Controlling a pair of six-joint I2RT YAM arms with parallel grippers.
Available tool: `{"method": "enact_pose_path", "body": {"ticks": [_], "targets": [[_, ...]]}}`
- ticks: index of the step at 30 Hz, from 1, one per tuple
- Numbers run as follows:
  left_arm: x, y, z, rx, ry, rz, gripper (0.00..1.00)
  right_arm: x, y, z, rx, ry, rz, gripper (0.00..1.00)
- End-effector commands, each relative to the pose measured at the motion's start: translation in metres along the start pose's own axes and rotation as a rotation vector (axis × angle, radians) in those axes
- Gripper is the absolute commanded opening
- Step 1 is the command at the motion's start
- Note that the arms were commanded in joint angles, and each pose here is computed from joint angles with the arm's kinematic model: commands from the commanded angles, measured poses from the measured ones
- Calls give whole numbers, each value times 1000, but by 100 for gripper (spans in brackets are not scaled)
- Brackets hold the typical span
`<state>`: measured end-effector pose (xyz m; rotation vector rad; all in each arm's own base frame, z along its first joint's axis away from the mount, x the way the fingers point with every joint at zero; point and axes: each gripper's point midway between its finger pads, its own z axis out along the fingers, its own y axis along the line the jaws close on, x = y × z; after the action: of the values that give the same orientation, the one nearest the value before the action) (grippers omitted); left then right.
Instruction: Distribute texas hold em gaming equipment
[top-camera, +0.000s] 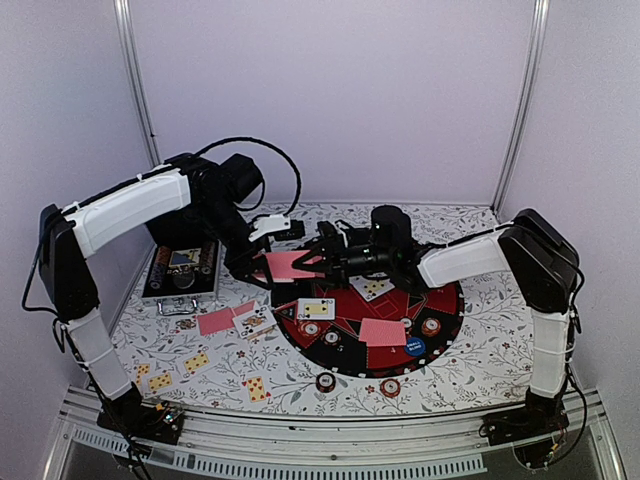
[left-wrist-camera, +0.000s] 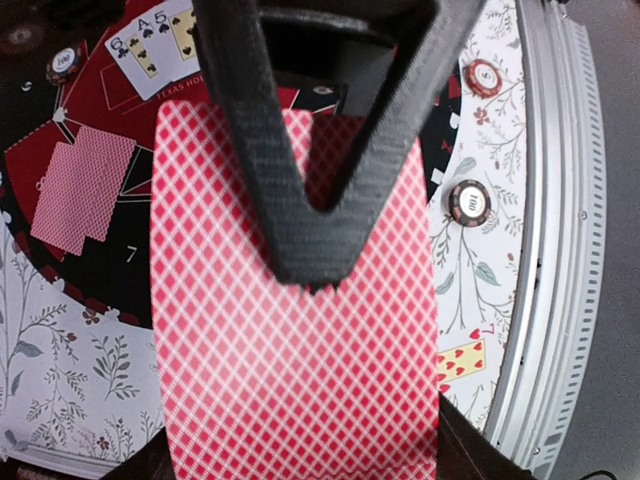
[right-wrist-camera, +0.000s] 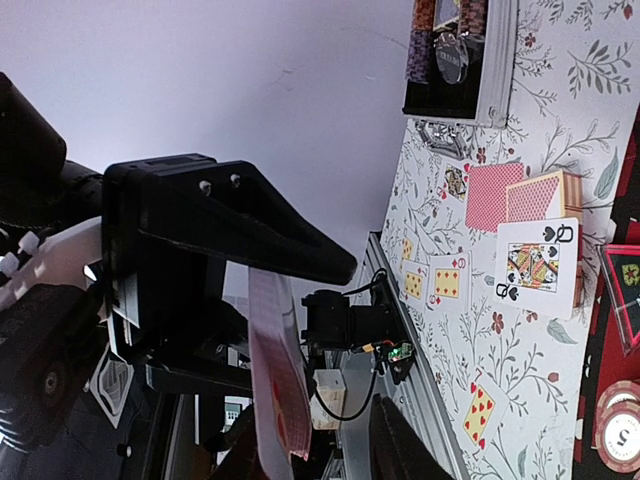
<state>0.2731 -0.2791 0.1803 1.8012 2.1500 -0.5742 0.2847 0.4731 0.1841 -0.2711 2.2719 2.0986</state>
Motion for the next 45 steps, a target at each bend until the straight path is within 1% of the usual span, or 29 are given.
{"method": "enact_pose_path", "body": {"ticks": [1,4,11,19,20,25,28,32,38,41,45], "targets": [[-9,-1,-12,0,-54,20,22,-11,-10,-18,50,-59,30,29],[-8,-2,-11,2,-51,16,22,-10,-5,-19,43,-56,21,22],[-5,0,-9,-3,-40,13,22,-13,0,-33,41,-76,19,0],[-2,1,-7,-2,-34,9,22,-15,-7,-75,73,-136,31,0],[-2,0,-7,-2,-32,9,22,-17,-15,-93,93,-159,39,0],[-1,0,-7,0,-29,7,22,-20,-35,-128,143,-203,67,0],[-2,0,-8,0,-32,7,22,-26,-60,-148,235,-244,100,0],[-3,0,-8,2,-33,5,22,-34,-91,-167,384,-284,85,0],[-4,0,-9,5,-36,4,22,-41,-134,-179,564,-291,73,0],[-4,0,-9,6,-34,1,22,-43,-150,-185,641,-289,65,0],[-4,0,-9,6,-34,1,22,-48,-159,-189,678,-294,51,0]]}}
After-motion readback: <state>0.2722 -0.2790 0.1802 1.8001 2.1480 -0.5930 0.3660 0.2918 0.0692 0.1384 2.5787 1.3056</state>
